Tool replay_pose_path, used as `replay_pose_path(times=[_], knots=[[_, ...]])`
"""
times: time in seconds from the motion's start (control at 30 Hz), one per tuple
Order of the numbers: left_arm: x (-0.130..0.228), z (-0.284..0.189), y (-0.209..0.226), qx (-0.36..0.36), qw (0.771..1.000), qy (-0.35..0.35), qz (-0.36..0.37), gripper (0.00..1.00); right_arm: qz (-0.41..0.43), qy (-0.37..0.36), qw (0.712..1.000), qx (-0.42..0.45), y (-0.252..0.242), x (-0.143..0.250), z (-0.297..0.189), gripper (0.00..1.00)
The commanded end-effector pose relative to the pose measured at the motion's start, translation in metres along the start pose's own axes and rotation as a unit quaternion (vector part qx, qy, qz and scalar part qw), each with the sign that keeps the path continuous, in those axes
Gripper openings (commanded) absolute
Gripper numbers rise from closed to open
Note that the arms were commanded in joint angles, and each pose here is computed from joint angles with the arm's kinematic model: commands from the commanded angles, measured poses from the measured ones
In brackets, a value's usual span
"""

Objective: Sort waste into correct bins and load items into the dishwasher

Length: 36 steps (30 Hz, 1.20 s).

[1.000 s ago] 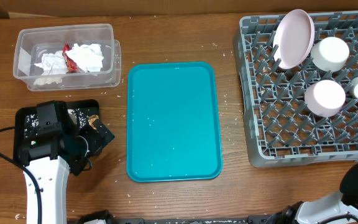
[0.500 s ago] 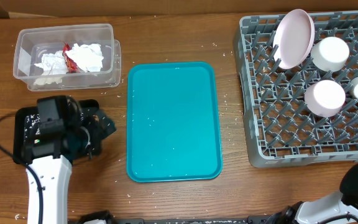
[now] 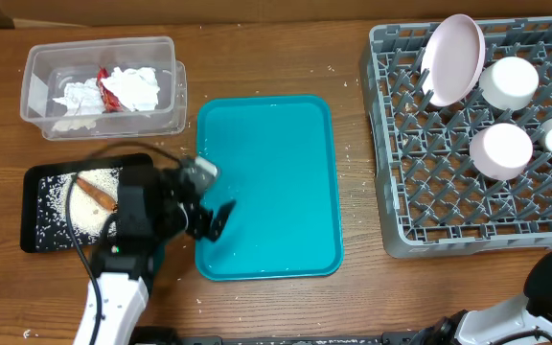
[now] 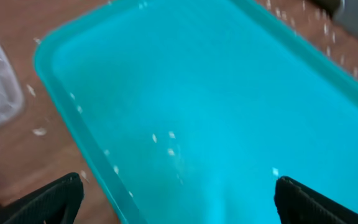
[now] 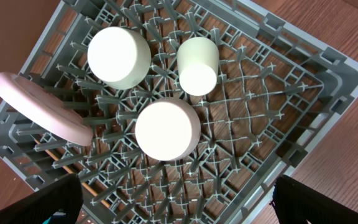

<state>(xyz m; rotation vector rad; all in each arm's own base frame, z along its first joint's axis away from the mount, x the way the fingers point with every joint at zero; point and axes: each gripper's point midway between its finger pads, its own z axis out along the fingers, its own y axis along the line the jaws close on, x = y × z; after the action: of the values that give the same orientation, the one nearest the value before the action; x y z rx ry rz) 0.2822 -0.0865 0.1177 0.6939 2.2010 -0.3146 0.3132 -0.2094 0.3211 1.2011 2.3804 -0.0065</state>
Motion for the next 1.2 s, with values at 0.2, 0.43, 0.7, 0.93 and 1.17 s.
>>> replay_pose_path(times=[0.2,0.43,0.7,0.93,1.17], knots=[[0.033,-0.001,-0.015,-0.023,0.995,-0.071,0.065,1.0,0.0,-0.01,1.0,-0.003,0.001,-0.002,-0.005,1.0],[0.046,-0.002,-0.02,-0.031,0.994,-0.094,0.048,1.0,0.0,-0.01,1.0,-0.003,0.001,-0.002,-0.005,1.0],[0.05,-0.007,-0.022,-0.065,0.981,-0.166,0.075,1.0,0.0,-0.01,1.0,-0.003,0.001,-0.002,-0.005,1.0],[0.039,-0.029,0.017,-0.17,0.964,-0.2,-0.03,1.0,0.0,-0.01,1.0,-0.003,0.001,-0.002,-0.005,1.0],[0.057,-0.04,0.039,-0.241,0.948,-0.182,-0.097,1.0,0.0,-0.01,1.0,-0.003,0.001,-0.002,-0.005,1.0]])
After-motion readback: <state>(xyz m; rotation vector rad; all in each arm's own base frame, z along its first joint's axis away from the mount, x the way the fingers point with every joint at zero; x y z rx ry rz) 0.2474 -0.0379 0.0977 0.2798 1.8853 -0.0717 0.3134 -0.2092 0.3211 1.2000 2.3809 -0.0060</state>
